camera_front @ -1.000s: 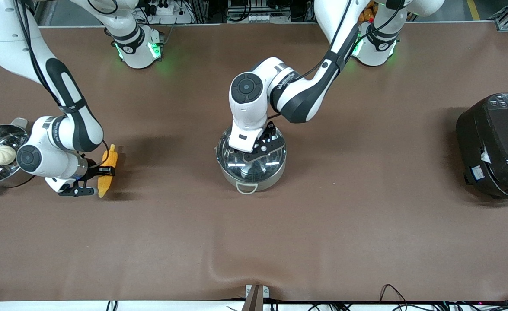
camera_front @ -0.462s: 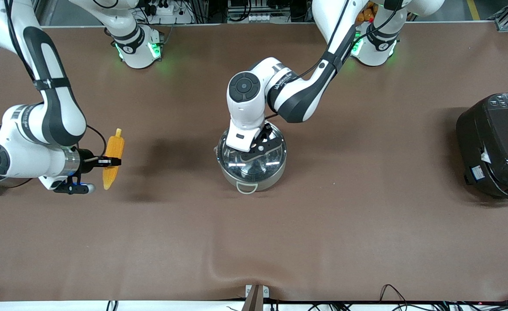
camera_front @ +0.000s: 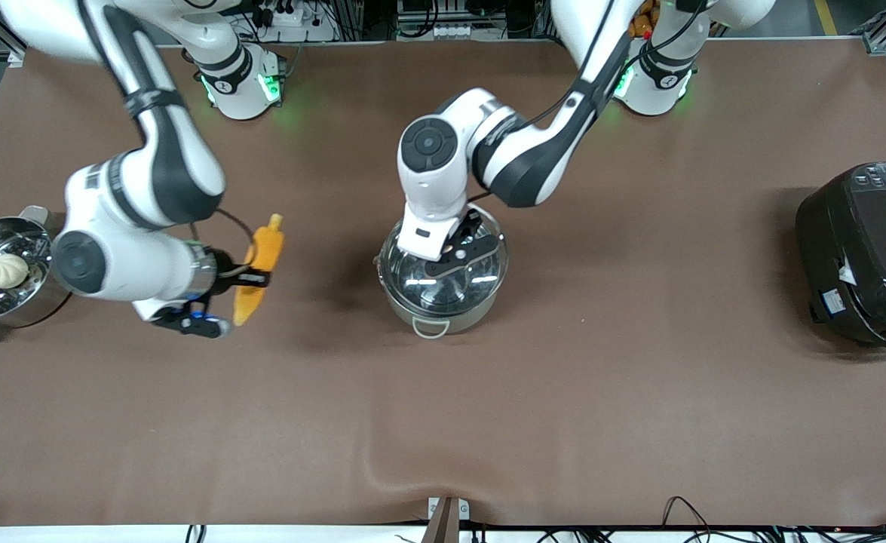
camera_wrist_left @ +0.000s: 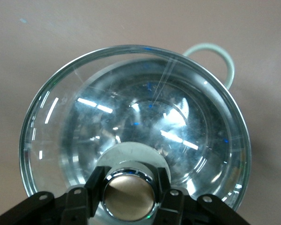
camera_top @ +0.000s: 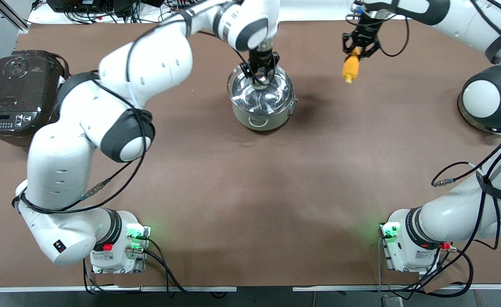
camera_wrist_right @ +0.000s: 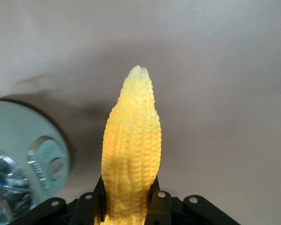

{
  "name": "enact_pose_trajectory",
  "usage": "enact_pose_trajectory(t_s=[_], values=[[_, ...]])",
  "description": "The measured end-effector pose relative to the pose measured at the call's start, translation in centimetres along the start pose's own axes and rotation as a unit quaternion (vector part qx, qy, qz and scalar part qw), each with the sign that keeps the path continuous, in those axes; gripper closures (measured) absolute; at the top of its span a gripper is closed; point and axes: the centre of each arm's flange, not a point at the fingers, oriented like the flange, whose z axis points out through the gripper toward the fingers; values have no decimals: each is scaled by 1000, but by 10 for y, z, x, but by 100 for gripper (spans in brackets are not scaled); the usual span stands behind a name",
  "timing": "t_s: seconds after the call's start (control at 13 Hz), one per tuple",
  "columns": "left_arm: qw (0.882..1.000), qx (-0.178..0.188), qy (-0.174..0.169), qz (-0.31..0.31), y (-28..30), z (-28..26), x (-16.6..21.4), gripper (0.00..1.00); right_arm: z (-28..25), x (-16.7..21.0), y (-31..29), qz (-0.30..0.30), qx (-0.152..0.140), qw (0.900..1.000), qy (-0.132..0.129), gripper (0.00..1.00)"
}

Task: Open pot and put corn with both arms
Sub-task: 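Lift the lid aside with the left gripper while the right gripper carries the corn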

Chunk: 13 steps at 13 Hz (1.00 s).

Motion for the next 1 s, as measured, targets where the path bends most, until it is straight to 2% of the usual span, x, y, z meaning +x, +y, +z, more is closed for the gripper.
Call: enact_pose_trajectory(t_s=[0.31, 0.46, 0.54, 0.69, 0.77, 0.85, 1.0], values=[[1000, 4, -12, 12, -93, -128, 62, 50, 3, -9, -21, 5, -3, 1000, 1, 63], [999, 6, -22, 27, -156, -167, 106, 50, 10, -25, -54, -20, -3, 1000, 8, 63], [999, 5, -27, 39, -188, -174, 131, 50, 18, -39, -87, -30, -1, 999, 21, 63], [998, 9, -42, 54, -256, -163, 187, 50, 49, -74, -154, -58, -6, 997, 51, 63], [997, 9, -49, 52, -282, -146, 212, 50, 66, -88, -181, -81, -21, 994, 70, 63], [998, 11, -48, 45, -300, -122, 230, 50, 81, -96, -202, -101, -36, 991, 83, 63], [998, 31, -30, 38, -317, -61, 249, 50, 103, -100, -231, -125, -45, 987, 94, 63]])
